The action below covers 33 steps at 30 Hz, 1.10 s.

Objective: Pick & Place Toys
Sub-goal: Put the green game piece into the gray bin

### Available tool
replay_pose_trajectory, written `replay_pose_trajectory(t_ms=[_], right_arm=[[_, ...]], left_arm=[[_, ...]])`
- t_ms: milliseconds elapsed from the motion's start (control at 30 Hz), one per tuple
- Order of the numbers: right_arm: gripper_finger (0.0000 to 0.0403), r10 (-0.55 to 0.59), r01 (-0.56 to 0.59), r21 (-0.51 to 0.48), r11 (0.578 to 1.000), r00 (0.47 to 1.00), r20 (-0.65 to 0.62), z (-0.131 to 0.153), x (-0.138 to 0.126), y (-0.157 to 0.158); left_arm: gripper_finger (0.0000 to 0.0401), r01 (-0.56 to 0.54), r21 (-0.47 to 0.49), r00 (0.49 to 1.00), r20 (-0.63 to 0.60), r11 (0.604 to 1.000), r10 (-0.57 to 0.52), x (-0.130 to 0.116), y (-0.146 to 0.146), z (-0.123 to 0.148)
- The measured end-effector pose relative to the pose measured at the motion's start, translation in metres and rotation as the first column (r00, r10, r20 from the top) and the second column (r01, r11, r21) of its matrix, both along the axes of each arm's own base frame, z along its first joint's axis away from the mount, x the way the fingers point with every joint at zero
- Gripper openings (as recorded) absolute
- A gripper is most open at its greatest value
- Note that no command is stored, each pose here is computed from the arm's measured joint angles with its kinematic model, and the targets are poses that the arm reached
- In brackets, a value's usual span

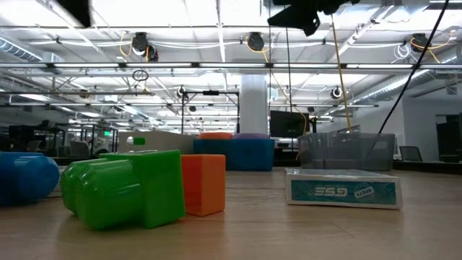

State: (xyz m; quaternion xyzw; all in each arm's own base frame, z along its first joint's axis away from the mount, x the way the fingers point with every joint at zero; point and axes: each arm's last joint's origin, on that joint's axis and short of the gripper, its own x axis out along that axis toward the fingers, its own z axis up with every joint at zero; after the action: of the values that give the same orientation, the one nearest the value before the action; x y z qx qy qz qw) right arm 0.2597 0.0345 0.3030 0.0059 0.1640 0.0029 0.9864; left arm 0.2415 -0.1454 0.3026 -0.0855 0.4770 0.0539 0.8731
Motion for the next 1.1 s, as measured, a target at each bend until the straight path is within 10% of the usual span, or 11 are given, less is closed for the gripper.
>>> replay_pose_trajectory(t_ms=[333, 667, 1100], right_arm=[[0.0251, -0.017, 0.017, 0.001, 1.000, 0.999, -0.044, -0.009, 0.006, -0.003], [0.0251, -0.033, 0.035, 0.050, 0.998, 0.998, -0.046, -0.009, 0.006, -0.003], [0.0251, -0.030, 0.033, 0.044, 0.998, 0.996, -0.079, -0.012, 0.005, -0.003]], left_arm=[[0.0248, 0.172, 0.107, 0.972, -0.179, 0.979, -0.151, 0.000, -0.065, -0.063], [0.0248, 0.220, -0.061, 0.957, -0.178, 0.974, -0.227, 0.018, -0.093, -0.093], [0.0248, 0.018, -0.091, 0.974, -0.224, 0.996, -0.038, 0.026, -0.099, -0.120]])
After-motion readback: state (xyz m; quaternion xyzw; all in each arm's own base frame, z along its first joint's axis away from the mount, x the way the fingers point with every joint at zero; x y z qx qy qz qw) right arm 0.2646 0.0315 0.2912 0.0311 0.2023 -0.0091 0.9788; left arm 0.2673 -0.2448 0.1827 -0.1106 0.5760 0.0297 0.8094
